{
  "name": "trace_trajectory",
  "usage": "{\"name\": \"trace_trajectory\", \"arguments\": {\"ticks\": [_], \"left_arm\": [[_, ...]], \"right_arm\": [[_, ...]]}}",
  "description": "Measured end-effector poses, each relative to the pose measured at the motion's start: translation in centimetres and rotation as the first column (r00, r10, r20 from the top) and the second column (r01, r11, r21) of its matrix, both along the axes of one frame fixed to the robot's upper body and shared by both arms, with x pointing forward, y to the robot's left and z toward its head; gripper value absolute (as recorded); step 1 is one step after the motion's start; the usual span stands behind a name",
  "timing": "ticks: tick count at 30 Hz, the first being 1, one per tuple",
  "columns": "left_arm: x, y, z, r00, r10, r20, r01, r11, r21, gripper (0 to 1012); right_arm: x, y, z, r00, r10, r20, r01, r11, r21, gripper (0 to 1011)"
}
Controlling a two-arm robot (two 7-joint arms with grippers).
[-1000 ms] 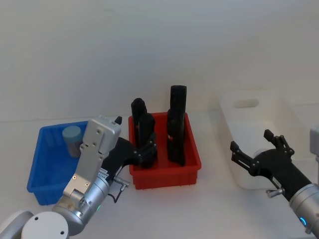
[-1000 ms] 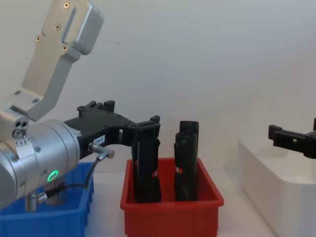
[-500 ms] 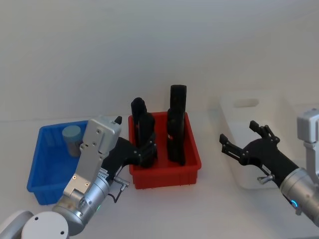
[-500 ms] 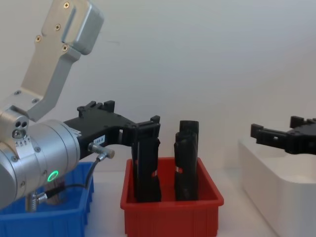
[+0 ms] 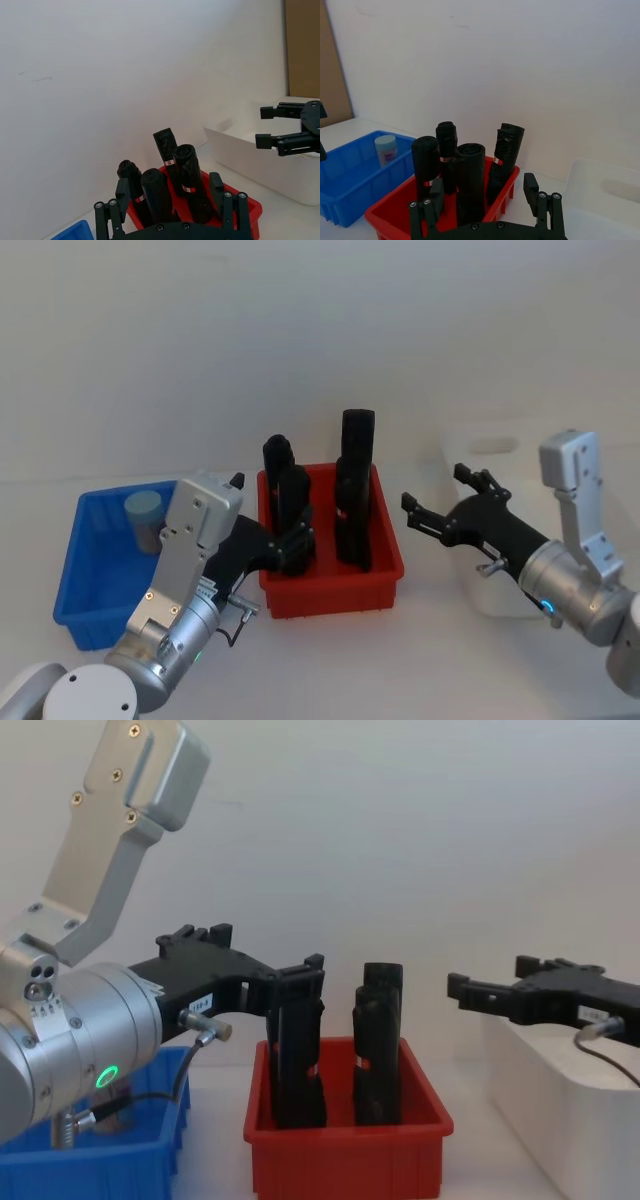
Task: Pick the cotton swabs from the blue box and place them into the white box.
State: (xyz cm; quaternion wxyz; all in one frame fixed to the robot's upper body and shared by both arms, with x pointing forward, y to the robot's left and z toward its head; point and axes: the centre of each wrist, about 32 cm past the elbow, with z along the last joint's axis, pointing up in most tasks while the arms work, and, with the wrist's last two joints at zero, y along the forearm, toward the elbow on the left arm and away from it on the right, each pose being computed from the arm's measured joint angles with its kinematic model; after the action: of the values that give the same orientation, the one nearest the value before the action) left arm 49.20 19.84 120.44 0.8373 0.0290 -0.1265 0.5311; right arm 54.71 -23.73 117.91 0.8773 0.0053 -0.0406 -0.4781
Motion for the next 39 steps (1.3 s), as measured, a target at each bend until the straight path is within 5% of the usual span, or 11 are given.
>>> {"name": "trace_trajectory", "arguments": {"ticks": [23, 39], "left_arm": [[0.0, 0.0, 0.0, 1.0, 0.0, 0.0, 0.0, 1.0, 0.0, 1004], [0.0, 0.0, 0.0, 1.0, 0.0, 0.0, 0.0, 1.0, 0.0, 1004]], "right_arm": [[7.9, 3.2, -1.5, 0.995, 0.089, -0.036, -0.09, 0.996, -0.027, 1002], [10.6, 4.6, -2.0, 0.99, 0.127, -0.062, -0.129, 0.992, -0.015, 1002]]}}
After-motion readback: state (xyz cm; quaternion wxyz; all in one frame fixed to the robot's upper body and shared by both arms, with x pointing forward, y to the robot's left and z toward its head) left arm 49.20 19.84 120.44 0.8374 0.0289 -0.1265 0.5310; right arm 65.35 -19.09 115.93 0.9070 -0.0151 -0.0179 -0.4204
